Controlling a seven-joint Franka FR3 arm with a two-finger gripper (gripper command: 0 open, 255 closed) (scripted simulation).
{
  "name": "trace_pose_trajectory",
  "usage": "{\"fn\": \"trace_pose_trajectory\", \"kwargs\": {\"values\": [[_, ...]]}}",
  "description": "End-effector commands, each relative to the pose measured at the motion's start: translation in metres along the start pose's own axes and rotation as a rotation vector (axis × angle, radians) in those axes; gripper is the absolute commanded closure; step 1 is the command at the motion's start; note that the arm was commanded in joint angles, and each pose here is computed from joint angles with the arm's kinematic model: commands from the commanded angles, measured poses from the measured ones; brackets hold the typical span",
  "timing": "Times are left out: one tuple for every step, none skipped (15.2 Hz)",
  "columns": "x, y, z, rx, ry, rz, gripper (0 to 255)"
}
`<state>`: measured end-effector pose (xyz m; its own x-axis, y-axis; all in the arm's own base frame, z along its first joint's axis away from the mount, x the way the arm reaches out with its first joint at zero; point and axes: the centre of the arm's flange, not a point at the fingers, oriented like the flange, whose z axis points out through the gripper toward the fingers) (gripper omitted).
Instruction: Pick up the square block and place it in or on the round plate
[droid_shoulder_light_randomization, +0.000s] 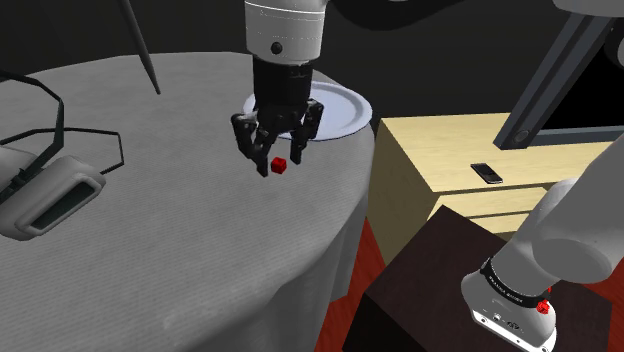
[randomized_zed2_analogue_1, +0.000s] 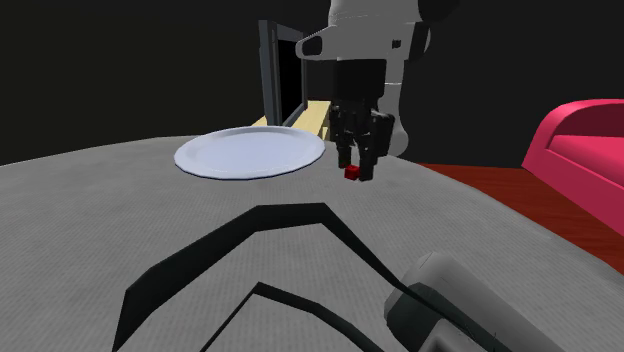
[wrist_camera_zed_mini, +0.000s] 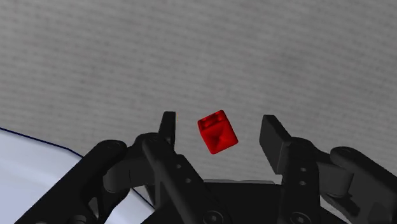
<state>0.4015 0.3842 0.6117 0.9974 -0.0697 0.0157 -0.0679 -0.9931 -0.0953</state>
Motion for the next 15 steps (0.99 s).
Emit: {"fn": "trace_pose_trajectory", "kwargs": {"values": [[0.000, 0.000, 0.000, 0.000, 0.000, 0.000, 255], [0.000, 0.000, 0.000, 0.000, 0.000, 0.000, 255], [0.000, 0.000, 0.000, 0.000, 0.000, 0.000, 255], [0.000, 0.000, 0.000, 0.000, 0.000, 0.000, 255], [0.000, 0.000, 0.000, 0.000, 0.000, 0.000, 255], [0.000, 0.000, 0.000, 0.000, 0.000, 0.000, 255], [0.000, -0.001, 0.000, 0.000, 0.000, 0.000, 255], [0.000, 0.000, 0.001, 0.000, 0.000, 0.000, 255], [0.000, 0.000, 0.000, 0.000, 0.000, 0.000, 255], [0.000, 0.000, -0.005, 0.000, 0.000, 0.000, 255], [0.000, -0.001, -0.010, 0.000, 0.000, 0.000, 255], [0.000, -0.002, -0.016, 0.000, 0.000, 0.000, 255], [0.000, -0.002, -0.021, 0.000, 0.000, 0.000, 255], [0.000, -0.003, -0.026, 0.000, 0.000, 0.000, 255], [0.000, -0.003, -0.031, 0.000, 0.000, 0.000, 255]]}}
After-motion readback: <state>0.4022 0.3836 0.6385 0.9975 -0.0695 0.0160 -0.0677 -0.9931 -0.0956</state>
